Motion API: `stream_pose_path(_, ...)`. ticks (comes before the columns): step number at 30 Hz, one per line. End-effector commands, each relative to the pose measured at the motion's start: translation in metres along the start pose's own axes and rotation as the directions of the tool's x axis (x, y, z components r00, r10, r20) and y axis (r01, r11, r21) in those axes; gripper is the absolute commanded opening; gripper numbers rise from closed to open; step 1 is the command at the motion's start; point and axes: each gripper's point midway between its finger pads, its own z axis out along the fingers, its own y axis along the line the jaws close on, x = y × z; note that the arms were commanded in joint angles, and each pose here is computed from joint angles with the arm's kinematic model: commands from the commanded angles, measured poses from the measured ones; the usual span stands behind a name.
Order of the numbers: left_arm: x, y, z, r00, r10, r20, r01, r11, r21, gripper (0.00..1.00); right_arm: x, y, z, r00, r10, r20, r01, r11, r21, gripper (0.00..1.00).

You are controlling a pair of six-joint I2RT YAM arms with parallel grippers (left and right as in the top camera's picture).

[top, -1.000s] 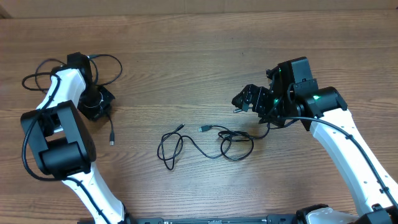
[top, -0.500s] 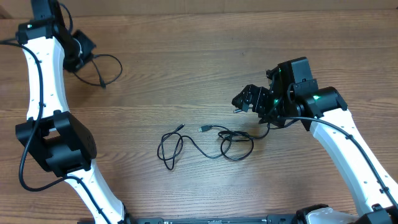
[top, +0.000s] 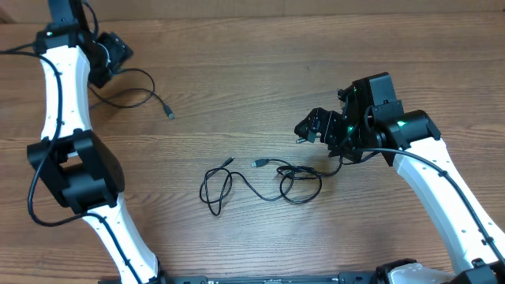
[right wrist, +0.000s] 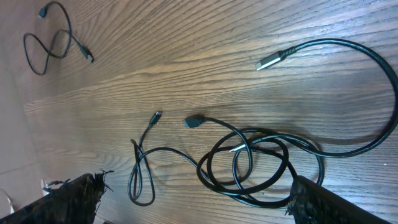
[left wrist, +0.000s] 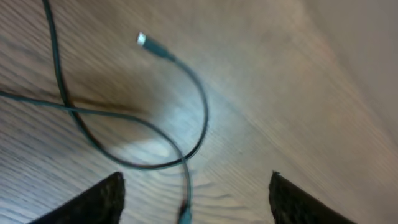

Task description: Untangle cables

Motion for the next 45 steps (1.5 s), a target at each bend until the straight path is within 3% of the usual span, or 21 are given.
stream_pose_path(1, 0.007, 0.001, 0.003, 0.996, 0.078, -0.031, -0.078, 0.997, 0.002, 0.76, 0.001, -0.002, 0.003, 1.0, -0.007, -0.002, 0.007, 1.0, 0.011, 0.96)
stream_pose_path(8, 0.01, 0.001, -0.025, 0.993, 0.102, -0.052, -0.099, 0.994, 0.047, 0.81, 0.001, -0.002, 0.003, 1.0, -0.007, -0.002, 0.007, 1.0, 0.011, 0.96)
stream_pose_path(13, 0.011, 0.038, -0.02, 0.996, -0.078, -0.048, 0.072, 0.99, -0.119, 0.86, 0.001, -0.002, 0.003, 1.0, -0.007, -0.002, 0.007, 1.0, 0.011, 0.96)
stream_pose_path(24, 0.004, 0.077, 0.046, 0.942, -0.333, -0.033, 0.321, 0.926, -0.201, 0.86, 0.003, -0.004, 0.003, 1.0, -0.002, -0.011, 0.002, 1.0, 0.018, 0.96)
stream_pose_path(28, 0.008, 0.094, 0.071, 0.937, -0.348, -0.039, 0.328, 0.912, -0.245, 0.85, 0.004, -0.005, 0.003, 1.0, 0.0, -0.015, 0.0, 1.0, 0.021, 0.96)
stream_pose_path(33, 0.01, 0.108, 0.092, 0.928, -0.373, -0.029, 0.35, 0.893, -0.283, 0.8, 0.003, -0.006, 0.003, 1.0, 0.0, -0.01, 0.001, 1.0, 0.027, 0.96)
stream_pose_path(39, 0.002, 0.109, 0.1, 0.929, -0.371, -0.006, 0.356, 0.897, -0.262, 0.57, 0.002, -0.011, 0.003, 1.0, 0.003, -0.002, -0.003, 0.998, 0.055, 0.97)
stream_pose_path(45, -0.003, 0.113, 0.101, 0.932, -0.362, 0.026, 0.355, 0.894, -0.273, 0.49, 0.002, -0.012, 0.003, 1.0, 0.004, -0.001, -0.004, 0.998, 0.061, 0.97)
